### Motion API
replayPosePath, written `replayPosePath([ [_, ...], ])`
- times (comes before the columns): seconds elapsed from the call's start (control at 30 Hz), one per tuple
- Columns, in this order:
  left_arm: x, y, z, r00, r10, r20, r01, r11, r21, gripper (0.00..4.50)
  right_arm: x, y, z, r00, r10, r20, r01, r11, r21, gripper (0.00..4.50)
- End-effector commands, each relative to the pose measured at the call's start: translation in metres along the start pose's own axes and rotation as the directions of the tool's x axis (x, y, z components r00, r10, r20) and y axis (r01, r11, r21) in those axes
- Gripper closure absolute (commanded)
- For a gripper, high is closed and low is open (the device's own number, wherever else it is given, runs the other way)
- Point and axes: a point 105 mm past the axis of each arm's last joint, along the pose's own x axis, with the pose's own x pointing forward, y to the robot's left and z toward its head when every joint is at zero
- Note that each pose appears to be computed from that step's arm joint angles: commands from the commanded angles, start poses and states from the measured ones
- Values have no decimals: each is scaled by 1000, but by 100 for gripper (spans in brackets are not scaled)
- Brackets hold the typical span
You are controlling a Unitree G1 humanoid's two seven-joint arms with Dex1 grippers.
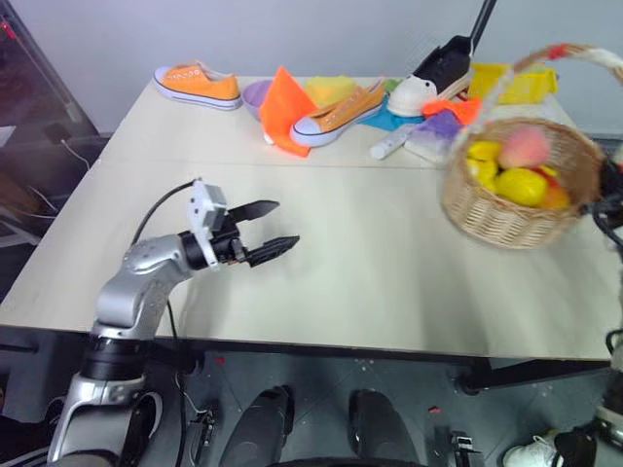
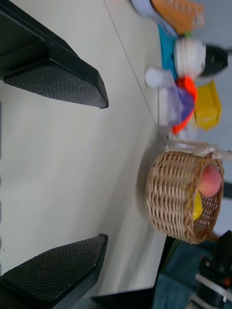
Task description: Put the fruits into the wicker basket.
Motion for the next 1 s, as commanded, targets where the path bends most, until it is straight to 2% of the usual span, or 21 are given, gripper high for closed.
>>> replayPosePath([
  [0.03,2,1,4,999,-35,5,35,999,34,0,-11,-31,18,986,-154,69,157,987,-43,446],
  [0.2,0,-1,-6,995,-84,-49,86,996,38,0,-18,-26,-7,980,-200,-11,200,976,90,446],
  [0.37,-2,-3,-4,993,-109,-39,111,993,40,0,-18,-25,-17,970,-239,-54,244,957,157,446],
  [0.43,-2,-3,-4,994,-100,-36,101,994,42,0,-17,-22,-14,976,-216,-35,219,962,164,446],
  [0.57,-3,-4,-6,995,-90,-35,91,995,37,0,-18,-20,-13,978,-205,-37,209,963,170,261],
  [0.6,-3,-4,-7,995,-89,-35,90,995,36,0,-18,-19,-12,978,-204,-33,207,965,162,198],
  [0.63,-3,-4,-7,995,-88,-35,89,995,36,0,-18,-19,-11,979,-204,-30,206,966,156,160],
  [0.73,-3,-3,-8,996,-78,-36,79,996,35,0,-27,-13,-8,980,-197,-40,201,972,126,2],
  [0.8,-4,-1,-9,997,-63,-36,65,997,34,0,-37,-2,-4,979,-196,-49,201,975,100,2],
  [0.87,-6,2,-10,999,-40,-34,41,999,36,0,-47,9,10,974,-227,6,224,964,144,2],
  [1.0,-14,4,-12,1000,19,-23,-18,999,36,0,-67,53,22,984,-172,44,159,965,210,2],
])
